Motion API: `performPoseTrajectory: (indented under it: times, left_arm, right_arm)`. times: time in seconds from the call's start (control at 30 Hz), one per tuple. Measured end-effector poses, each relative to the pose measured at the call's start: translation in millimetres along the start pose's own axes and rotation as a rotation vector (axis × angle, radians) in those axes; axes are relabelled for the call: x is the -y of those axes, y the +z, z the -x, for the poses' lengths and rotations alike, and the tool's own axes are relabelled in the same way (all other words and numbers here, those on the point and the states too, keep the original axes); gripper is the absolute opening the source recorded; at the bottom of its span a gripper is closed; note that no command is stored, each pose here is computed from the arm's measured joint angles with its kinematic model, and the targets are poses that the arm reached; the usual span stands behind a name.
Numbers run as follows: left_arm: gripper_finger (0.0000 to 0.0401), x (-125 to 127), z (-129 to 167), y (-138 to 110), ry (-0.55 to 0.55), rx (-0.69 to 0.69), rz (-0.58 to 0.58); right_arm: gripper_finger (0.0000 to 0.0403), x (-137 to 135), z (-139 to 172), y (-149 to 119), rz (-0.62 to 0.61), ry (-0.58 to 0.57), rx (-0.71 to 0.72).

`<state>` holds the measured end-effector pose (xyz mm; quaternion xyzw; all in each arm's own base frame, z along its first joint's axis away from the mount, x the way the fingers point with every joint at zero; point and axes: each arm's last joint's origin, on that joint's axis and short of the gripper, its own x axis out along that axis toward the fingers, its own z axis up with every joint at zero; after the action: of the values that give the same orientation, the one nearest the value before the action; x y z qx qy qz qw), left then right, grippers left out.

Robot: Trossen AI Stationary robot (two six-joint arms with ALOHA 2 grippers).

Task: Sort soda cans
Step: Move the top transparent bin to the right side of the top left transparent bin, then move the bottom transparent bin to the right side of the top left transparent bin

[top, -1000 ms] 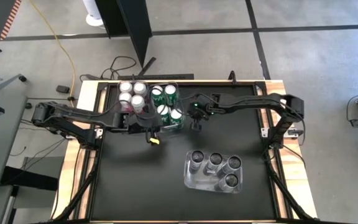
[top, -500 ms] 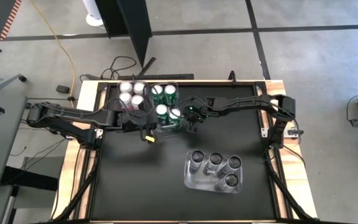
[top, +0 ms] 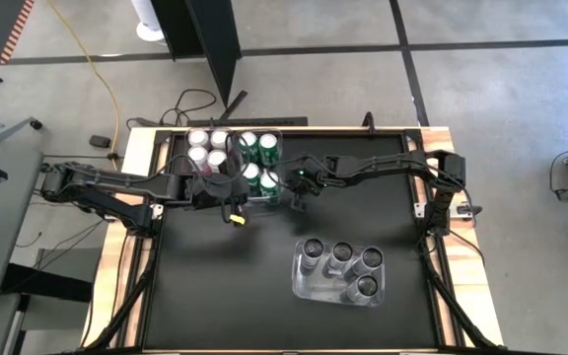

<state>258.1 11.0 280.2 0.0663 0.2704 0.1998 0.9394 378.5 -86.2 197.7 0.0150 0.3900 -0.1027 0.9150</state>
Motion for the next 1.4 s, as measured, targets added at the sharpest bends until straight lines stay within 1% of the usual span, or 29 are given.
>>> performPoseTrajectory:
  times: [0.17, 0.47, 0.57, 0.7, 0.8, 0.9, 1.07, 1.23, 1.4]
  left_arm:
    - [0.0, 0.0, 0.0, 0.0, 0.0, 0.0, 0.0]
    - [0.0, 0.0, 0.0, -0.6, 0.0, -0.006, -0.003]
    - [0.0, 0.5, 0.0, -2.1, -0.015, -0.021, -0.009]
    - [0.0, 2.1, -0.6, -2.4, -0.058, -0.022, -0.009]
    - [0.0, 2.4, -1.2, -3.3, -0.058, -0.018, -0.005]
    - [0.0, 3.5, -2.7, -6.4, -0.075, -0.016, -0.004]
    - [0.0, 12.2, -9.8, -20.3, -0.22, 0.052, 0.015]
    - [0.0, 25.6, -12.0, -38.5, -0.308, 0.106, 0.013]
    - [0.0, 46.5, -4.9, -48.6, -0.462, 0.223, 0.01]
  right_arm:
    - [0.0, 0.2, 0.1, 3.2, -0.003, -0.002, 0.033]
    - [0.0, 1.7, 0.1, 3.6, -0.005, -0.005, 0.037]
    - [0.0, 1.6, 3.3, 3.3, 0.0, -0.004, 0.024]
    - [0.0, -0.2, 14.9, 2.4, 0.011, 0.001, -0.021]
    - [0.0, -2.3, 25.0, 0.1, 0.017, 0.004, -0.066]
    - [0.0, -6.5, 43.9, 4.1, 0.033, -0.01, -0.061]
    - [0.0, -16.5, 85.5, 10.5, 0.084, -0.042, -0.032]
    - [0.0, -29.0, 139.8, 14.6, 0.115, -0.011, 0.047]
    - [0.0, -54.8, 190.3, 7.0, 0.19, 0.071, 0.1]
